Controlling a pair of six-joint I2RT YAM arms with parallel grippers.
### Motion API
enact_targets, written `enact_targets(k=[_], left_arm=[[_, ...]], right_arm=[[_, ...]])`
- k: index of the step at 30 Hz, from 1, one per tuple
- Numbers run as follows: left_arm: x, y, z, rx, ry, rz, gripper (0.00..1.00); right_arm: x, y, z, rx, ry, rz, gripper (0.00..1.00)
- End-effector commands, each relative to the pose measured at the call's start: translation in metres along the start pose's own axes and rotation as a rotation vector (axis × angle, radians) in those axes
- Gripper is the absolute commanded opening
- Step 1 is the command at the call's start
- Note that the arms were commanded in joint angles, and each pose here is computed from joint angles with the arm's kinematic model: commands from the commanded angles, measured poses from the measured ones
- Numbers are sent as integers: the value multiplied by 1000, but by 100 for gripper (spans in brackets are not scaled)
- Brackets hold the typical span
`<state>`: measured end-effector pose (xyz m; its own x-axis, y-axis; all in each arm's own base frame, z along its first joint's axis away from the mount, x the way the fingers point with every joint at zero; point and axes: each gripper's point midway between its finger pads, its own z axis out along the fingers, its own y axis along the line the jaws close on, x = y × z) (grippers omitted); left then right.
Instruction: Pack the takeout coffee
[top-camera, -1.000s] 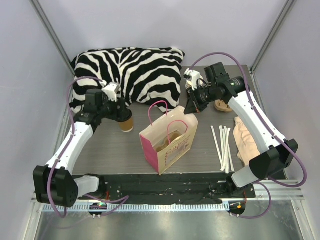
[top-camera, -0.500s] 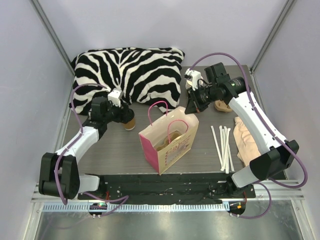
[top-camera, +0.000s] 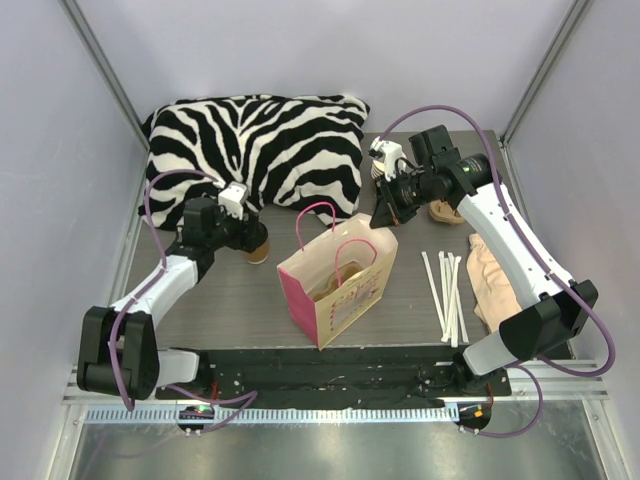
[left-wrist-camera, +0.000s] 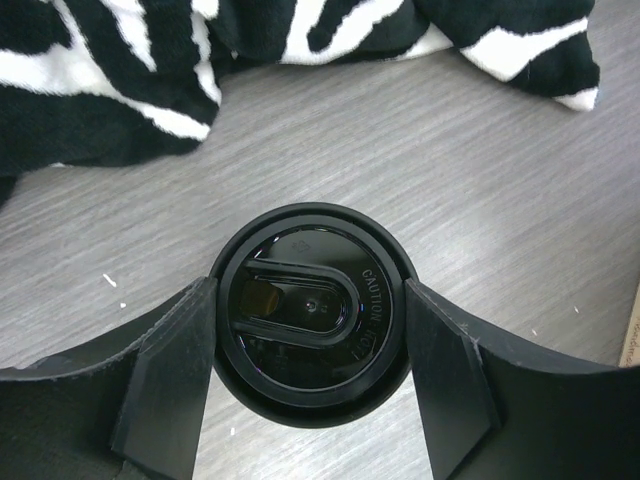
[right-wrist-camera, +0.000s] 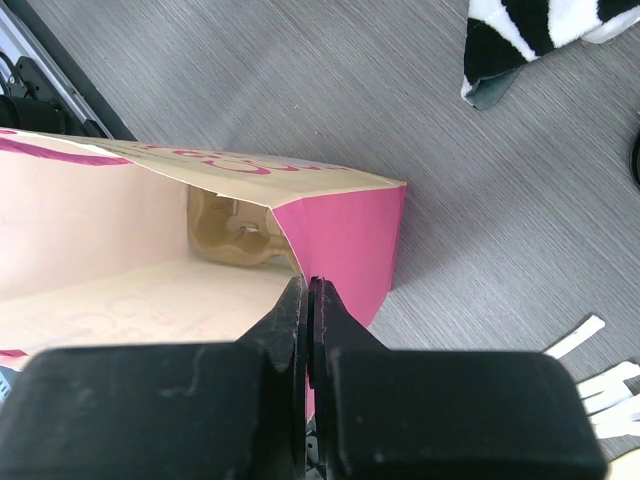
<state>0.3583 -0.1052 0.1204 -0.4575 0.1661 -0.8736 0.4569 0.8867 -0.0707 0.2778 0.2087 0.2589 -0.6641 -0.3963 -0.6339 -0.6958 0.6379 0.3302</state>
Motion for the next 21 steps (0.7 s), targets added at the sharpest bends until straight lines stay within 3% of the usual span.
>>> enact_targets(k=[1,9,17,21], left_arm=[[-13,-3,-11,22,18,19,74],[-12,-5,-21,35,110,25,89],[-20,-6,-33,30,158,23,89],[-15,-5,-43,16,249,8,89]], right_arm=[[-5,3,-9,7,-29,-11,1],[-7,4,-9,2,-33,-16,1],[-8,5,-9,-9,-33,-22,1],[-7,5,-7,-14,-28,-24,1]])
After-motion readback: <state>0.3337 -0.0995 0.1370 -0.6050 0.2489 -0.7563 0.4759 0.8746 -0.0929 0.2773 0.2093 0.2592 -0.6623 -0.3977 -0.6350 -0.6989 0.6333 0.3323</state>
